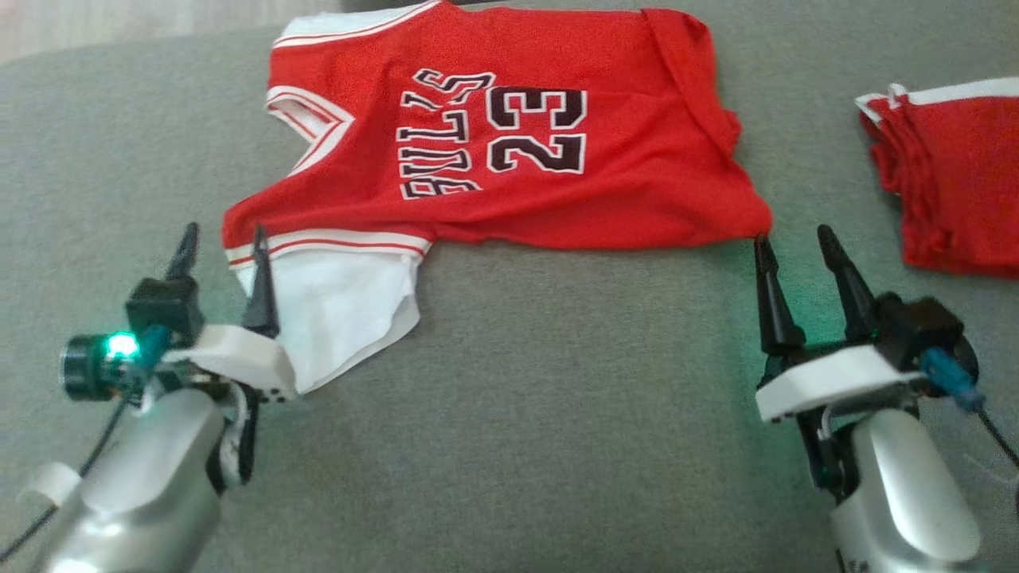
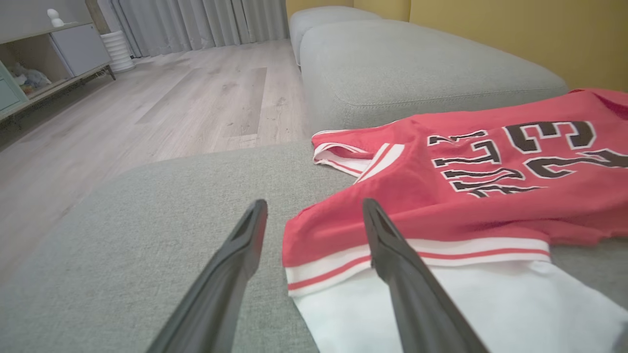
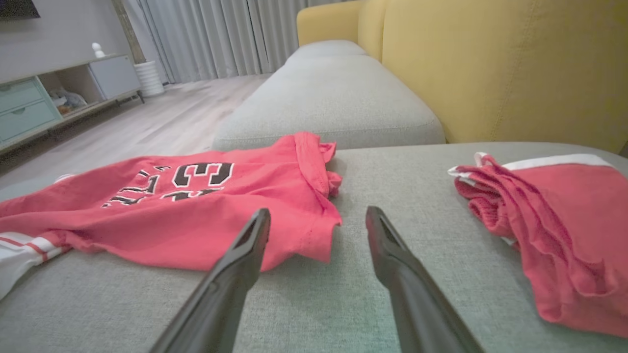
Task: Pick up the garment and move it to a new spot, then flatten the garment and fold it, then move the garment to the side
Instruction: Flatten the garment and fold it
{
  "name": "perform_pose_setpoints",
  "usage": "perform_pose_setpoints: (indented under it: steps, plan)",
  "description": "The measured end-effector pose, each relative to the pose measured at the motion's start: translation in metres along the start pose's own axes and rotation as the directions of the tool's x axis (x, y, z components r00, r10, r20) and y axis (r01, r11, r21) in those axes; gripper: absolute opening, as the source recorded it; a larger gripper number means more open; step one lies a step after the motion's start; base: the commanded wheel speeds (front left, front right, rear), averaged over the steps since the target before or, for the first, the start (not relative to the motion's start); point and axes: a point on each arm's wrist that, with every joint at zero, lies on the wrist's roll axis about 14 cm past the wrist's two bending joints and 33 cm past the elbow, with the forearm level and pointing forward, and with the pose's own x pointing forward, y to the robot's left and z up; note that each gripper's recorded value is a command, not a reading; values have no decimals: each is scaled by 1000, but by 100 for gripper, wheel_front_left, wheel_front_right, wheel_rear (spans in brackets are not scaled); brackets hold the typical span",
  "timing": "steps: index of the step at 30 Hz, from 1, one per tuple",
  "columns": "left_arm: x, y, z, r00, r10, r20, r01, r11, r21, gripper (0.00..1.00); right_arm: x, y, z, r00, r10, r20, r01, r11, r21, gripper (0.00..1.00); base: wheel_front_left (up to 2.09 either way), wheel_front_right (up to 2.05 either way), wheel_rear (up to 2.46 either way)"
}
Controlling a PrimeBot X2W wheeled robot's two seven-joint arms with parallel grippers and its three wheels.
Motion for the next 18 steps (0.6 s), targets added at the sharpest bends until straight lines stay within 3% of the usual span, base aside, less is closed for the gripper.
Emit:
perform_pose_setpoints:
  steps: [4, 11, 18]
  plan:
    - [-16, -9, -1, 1000, -14, 21, 14, 1000, -23, 100, 20, -1, -10, 997, -3, -75, 4, 1000, 18, 100, 0, 0, 0]
    - [-33, -3, -6, 1000, 7, 19, -6, 999, -40, 100, 35, 11, -42, 976, 21, -217, 16, 985, 169, 100, 0, 0, 0]
    - [-32, -5, -4, 1000, 3, 29, -2, 999, -34, 100, 45, 25, -42, 976, 59, -208, -20, 983, 182, 100, 0, 0, 0]
